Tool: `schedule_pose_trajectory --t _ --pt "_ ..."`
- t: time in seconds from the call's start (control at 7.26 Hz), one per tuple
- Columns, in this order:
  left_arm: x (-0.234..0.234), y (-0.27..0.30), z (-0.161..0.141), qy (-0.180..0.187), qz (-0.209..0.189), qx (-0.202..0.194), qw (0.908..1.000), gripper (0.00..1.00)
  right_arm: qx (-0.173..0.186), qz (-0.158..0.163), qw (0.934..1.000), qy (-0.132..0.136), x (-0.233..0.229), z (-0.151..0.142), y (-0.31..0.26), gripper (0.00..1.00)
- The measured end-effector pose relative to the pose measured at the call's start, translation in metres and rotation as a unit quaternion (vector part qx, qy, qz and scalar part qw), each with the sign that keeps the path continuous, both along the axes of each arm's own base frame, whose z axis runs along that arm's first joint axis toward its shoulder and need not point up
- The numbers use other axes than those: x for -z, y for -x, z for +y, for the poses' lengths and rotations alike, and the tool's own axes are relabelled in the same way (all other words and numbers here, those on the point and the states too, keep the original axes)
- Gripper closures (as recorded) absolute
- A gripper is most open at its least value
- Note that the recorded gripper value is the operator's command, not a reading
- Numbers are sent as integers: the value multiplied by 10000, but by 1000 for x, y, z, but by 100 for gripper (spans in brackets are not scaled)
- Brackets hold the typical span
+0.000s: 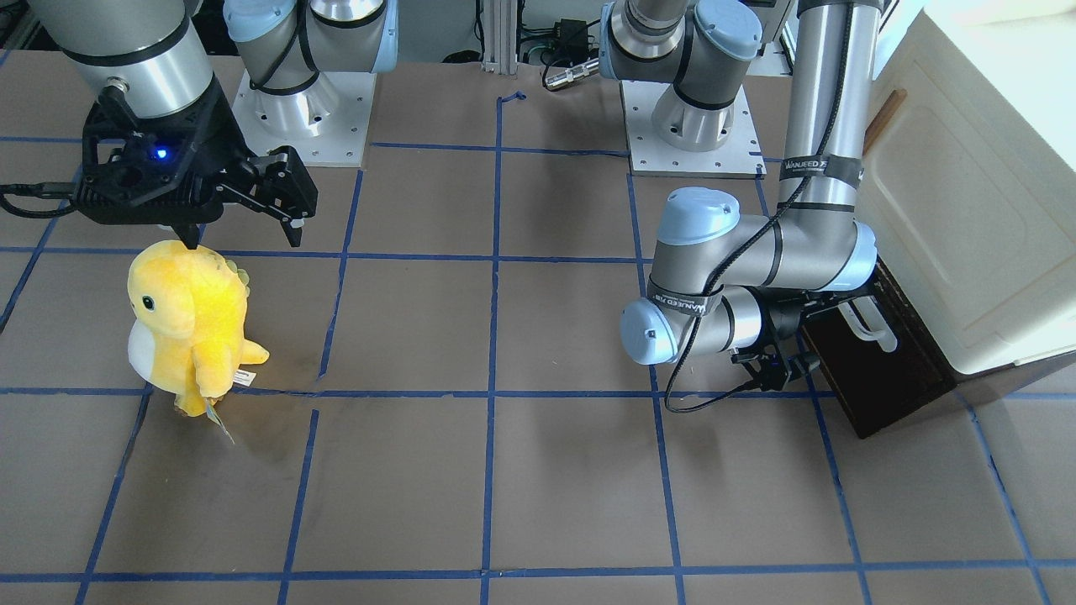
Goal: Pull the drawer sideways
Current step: 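Close the left gripper around the white drawer handle, then hold the handle with the left gripper and begin pulling outward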
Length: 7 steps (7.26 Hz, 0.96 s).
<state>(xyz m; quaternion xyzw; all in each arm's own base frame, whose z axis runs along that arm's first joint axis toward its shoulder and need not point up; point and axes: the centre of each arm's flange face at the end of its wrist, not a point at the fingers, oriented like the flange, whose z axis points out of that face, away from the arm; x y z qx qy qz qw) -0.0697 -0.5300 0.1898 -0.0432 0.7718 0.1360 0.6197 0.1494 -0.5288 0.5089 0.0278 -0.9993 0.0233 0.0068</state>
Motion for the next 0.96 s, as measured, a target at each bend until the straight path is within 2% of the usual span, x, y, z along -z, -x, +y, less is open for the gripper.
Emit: schedule_pose_trajectory --t 0.41,0.69,0.96 --pt "2 -12 -2 -32 -4 -94 10000 56 1 0 10000 0 0 0 0 0" --pt "3 -13 -2 -55 -1 -101 9999 66 3 0 10000 0 0 0 0 0" --pt "4 -13 -3 -91 5 -94 9999 69 4 0 10000 0 0 0 0 0"
